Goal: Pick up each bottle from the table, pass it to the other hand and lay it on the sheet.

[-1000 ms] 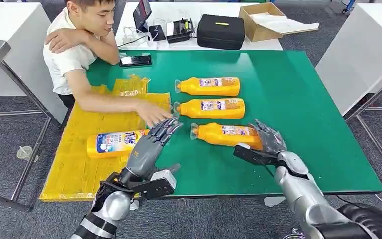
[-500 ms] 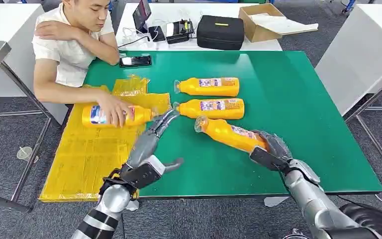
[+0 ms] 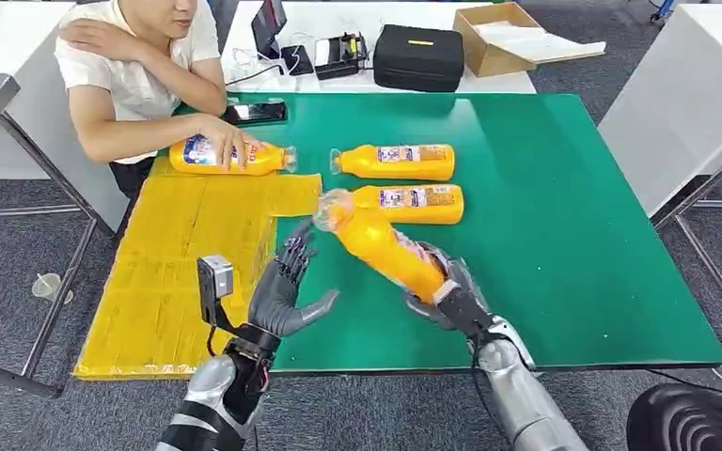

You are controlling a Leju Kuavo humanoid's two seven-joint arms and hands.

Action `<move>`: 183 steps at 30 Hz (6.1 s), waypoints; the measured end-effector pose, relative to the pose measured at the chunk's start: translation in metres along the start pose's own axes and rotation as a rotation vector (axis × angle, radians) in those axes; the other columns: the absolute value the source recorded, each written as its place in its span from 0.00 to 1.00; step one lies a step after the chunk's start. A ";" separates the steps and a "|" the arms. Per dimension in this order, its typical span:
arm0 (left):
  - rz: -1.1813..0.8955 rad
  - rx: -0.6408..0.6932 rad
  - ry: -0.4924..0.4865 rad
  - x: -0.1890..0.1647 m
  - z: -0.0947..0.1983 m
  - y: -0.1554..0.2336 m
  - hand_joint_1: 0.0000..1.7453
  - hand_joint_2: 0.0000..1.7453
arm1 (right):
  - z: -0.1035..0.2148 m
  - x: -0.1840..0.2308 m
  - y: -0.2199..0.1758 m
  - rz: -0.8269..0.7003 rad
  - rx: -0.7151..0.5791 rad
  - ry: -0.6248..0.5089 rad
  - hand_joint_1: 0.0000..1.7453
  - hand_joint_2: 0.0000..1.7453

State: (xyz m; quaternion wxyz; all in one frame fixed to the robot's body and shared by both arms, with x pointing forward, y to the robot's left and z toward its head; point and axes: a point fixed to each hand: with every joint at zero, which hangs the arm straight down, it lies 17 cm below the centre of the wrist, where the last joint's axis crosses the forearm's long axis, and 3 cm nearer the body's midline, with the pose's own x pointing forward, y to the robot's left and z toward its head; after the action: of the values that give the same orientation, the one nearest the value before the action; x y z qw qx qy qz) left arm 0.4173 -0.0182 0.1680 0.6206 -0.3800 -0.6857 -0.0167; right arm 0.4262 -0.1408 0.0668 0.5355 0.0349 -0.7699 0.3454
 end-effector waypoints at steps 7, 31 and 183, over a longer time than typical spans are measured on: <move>0.110 -0.040 0.021 -0.007 0.002 -0.010 0.00 1.00 | -0.033 0.058 0.038 -0.023 -0.003 -0.134 1.00 1.00; 0.077 0.060 -0.146 0.036 -0.012 0.003 0.90 1.00 | -0.057 0.086 0.125 -0.030 0.148 -0.157 1.00 1.00; -1.511 -0.110 0.767 -0.055 0.030 0.253 0.00 1.00 | -0.021 -0.046 -0.088 0.635 -0.251 0.113 0.00 0.00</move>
State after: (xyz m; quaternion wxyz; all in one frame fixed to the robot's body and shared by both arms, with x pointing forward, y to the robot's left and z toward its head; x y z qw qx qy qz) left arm 0.5258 0.1495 0.0000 0.6127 0.1823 -0.4958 -0.5878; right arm 0.4997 -0.2100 0.0754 0.4432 -0.2918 -0.7480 0.3987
